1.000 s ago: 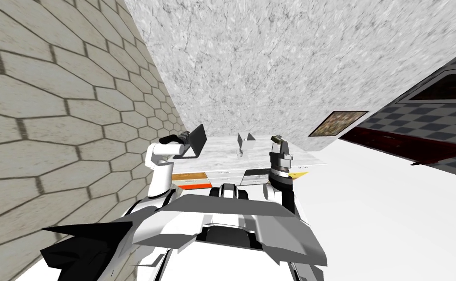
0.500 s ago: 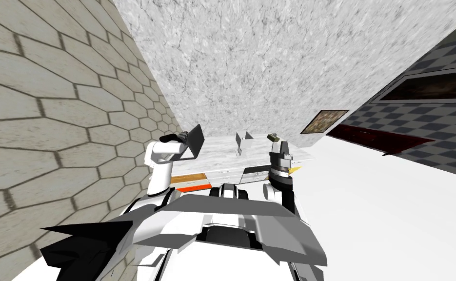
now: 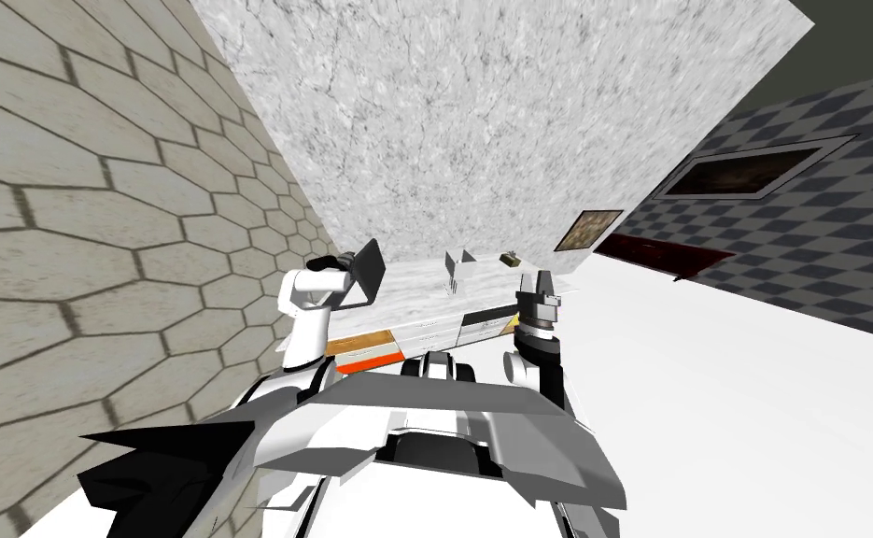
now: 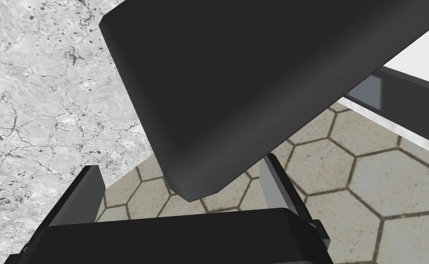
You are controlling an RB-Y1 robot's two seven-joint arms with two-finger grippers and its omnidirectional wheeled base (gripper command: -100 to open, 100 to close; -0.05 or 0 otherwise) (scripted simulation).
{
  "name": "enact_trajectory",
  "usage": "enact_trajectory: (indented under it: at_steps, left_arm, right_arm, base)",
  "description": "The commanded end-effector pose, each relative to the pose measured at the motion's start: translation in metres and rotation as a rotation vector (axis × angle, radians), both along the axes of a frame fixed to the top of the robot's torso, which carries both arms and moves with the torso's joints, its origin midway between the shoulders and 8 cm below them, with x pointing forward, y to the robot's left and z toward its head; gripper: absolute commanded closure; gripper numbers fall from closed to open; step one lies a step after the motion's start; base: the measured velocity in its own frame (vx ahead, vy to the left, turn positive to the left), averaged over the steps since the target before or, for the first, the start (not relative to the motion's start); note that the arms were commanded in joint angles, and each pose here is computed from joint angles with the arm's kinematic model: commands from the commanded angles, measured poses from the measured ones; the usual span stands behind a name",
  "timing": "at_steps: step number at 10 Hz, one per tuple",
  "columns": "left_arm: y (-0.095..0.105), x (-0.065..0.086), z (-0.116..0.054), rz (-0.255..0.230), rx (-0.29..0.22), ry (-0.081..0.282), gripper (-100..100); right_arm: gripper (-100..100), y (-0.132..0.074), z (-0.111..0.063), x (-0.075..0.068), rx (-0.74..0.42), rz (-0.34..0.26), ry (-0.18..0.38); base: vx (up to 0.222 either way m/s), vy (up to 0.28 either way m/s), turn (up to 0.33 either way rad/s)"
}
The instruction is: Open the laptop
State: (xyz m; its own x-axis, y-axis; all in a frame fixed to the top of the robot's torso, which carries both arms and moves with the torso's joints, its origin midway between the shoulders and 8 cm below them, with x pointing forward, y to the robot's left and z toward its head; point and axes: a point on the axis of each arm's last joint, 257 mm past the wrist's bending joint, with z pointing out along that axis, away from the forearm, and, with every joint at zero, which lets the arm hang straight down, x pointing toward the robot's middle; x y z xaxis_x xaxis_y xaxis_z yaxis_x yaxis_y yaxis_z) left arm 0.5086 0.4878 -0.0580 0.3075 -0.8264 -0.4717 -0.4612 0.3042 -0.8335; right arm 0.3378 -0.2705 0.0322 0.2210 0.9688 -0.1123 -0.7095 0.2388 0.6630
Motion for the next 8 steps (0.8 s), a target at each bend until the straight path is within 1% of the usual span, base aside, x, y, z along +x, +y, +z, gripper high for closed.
enact_trajectory:
  at_steps: [1,4,5,6,8]
  left_arm:
    - [-0.020,-0.002,0.003,-0.051,0.000,0.000,100]
    - [-0.042,-0.005,0.005,-0.102,0.000,0.000,100]
    - [-0.036,-0.005,0.007,-0.090,0.004,-0.008,100]
    - [-0.035,-0.004,0.005,-0.093,0.031,-0.004,-100]
    - [-0.033,-0.001,0.003,-0.096,0.061,-0.001,-100]
  right_arm:
    - [0,0.000,0.000,0.000,0.000,0.000,0.000]
    - [0,0.000,0.000,0.000,0.000,0.000,0.000]
    - [0,0.000,0.000,0.000,0.000,0.000,0.000]
    - [0,0.000,0.000,0.000,0.000,0.000,0.000]
    - [0,0.000,0.000,0.000,0.000,0.000,0.000]
  base:
    - [0.091,-0.042,0.295]
    - [0.069,-0.050,0.168]
    - [0.026,-0.017,0.035]
    - [-0.007,-0.045,-0.009]
    - [-0.029,-0.069,-0.005]
